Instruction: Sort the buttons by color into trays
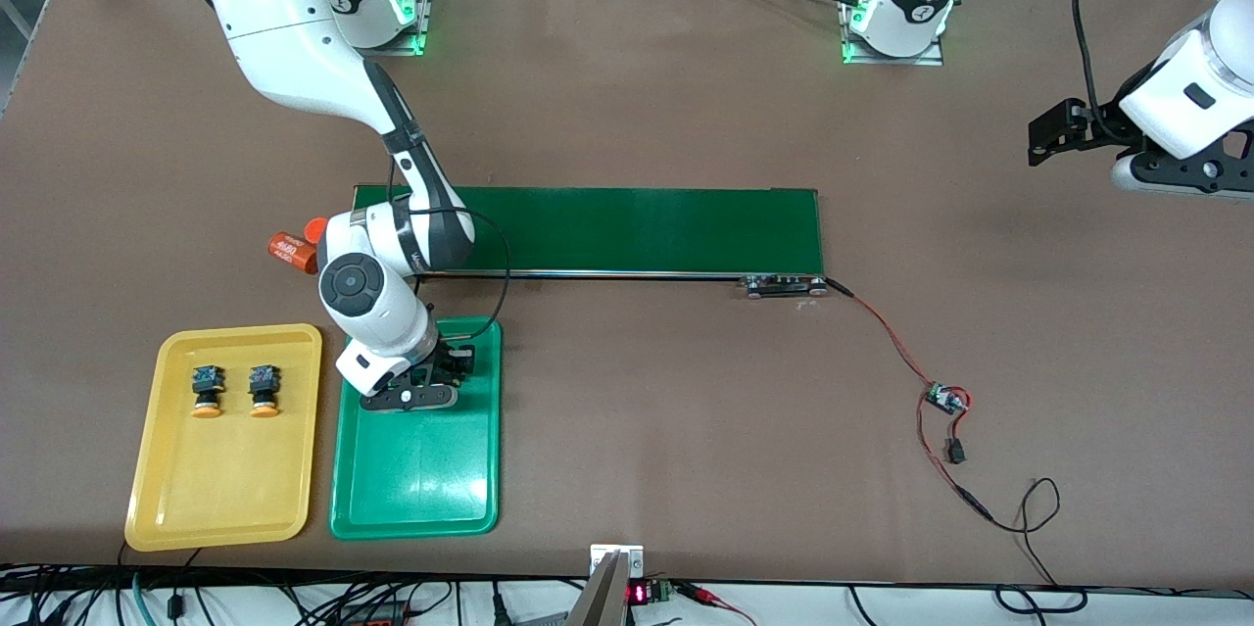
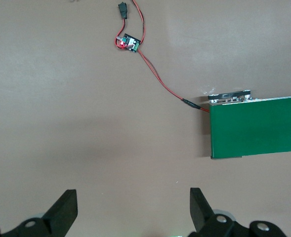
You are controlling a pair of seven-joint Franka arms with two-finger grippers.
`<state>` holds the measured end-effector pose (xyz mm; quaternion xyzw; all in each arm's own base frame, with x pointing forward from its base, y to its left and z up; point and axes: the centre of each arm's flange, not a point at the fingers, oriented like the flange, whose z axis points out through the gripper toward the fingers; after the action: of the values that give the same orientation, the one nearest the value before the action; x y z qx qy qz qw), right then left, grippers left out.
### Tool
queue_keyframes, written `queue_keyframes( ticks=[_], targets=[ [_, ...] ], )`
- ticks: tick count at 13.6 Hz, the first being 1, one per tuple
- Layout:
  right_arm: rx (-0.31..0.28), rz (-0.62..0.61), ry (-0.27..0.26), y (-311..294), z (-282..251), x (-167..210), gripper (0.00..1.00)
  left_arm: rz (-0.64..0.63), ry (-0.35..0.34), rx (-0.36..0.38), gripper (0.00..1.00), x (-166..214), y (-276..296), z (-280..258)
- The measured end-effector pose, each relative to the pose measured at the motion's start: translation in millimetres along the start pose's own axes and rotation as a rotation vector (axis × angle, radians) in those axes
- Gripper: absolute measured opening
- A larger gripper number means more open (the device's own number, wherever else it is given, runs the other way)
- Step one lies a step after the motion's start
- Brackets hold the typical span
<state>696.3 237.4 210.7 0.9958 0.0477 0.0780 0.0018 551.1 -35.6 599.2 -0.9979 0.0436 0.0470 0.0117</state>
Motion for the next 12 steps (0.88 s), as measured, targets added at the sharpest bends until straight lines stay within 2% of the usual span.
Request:
queue_keyframes(
  ticks=[2, 3, 4, 8, 12],
  targets=[
    [0.007, 0.009, 0.018, -2, -17, 7, 0.88, 0.000, -0.001, 0.000, 1.00, 0, 0, 0],
    [0.007, 0.014, 0.010, -2, -32, 11, 0.96, 0.000, -0.002, 0.000, 1.00, 0, 0, 0],
    [0.006, 0.022, -0.003, 1, -54, 14, 1.00, 0.001, -0.002, 0.000, 1.00, 0, 0, 0],
    [0.005, 0.071, -0.071, 35, -172, 17, 1.00, 0.002, -0.003, 0.000, 1.00, 0, 1, 0],
    [0.007, 0.159, -0.098, 105, -279, 5, 1.00, 0.002, -0.003, 0.000, 1.00, 0, 1, 0]
  ],
)
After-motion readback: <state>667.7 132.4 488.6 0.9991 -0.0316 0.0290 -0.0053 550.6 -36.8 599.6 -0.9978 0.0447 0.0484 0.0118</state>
